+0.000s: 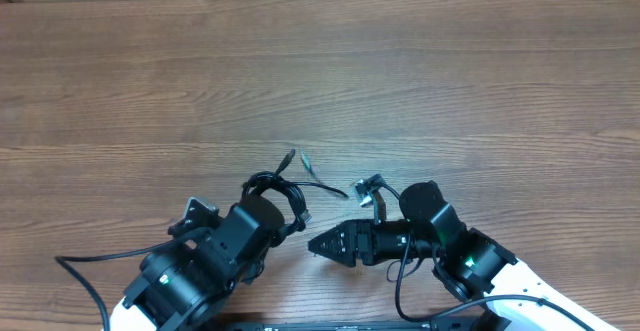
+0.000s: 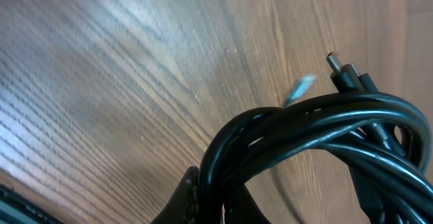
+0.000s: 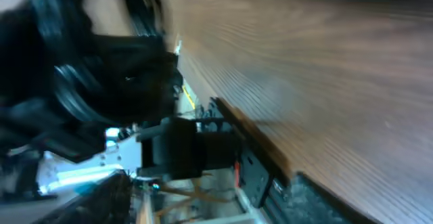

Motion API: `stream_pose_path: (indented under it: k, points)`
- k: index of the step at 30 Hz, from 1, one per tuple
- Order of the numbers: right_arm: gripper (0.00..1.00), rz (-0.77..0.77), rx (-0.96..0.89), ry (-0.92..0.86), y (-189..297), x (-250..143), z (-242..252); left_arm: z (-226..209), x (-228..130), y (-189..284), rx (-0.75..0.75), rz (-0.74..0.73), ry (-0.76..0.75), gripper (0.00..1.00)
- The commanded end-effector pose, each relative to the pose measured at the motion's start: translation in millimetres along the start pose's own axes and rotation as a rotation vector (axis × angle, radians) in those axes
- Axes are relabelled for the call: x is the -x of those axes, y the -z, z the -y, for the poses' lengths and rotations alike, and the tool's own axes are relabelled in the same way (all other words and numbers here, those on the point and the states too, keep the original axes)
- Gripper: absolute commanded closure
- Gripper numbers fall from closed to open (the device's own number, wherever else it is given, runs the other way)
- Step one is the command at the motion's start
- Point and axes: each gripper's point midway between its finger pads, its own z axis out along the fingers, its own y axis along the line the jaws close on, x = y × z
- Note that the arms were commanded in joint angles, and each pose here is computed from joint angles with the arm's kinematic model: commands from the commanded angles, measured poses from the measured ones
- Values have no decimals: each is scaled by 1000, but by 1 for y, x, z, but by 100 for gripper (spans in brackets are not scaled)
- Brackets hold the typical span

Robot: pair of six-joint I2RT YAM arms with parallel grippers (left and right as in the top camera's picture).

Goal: Untangle cables

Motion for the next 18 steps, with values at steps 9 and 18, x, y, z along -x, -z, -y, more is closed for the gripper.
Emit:
stream_pose_path:
  k: [9,18]
  points:
    - [12,270,44,182,10,55,-34,5,-20,-1,3,-109,47,95]
    - [96,270,10,161,9,55,-26,12,-37,-18,38,-159,-4,96]
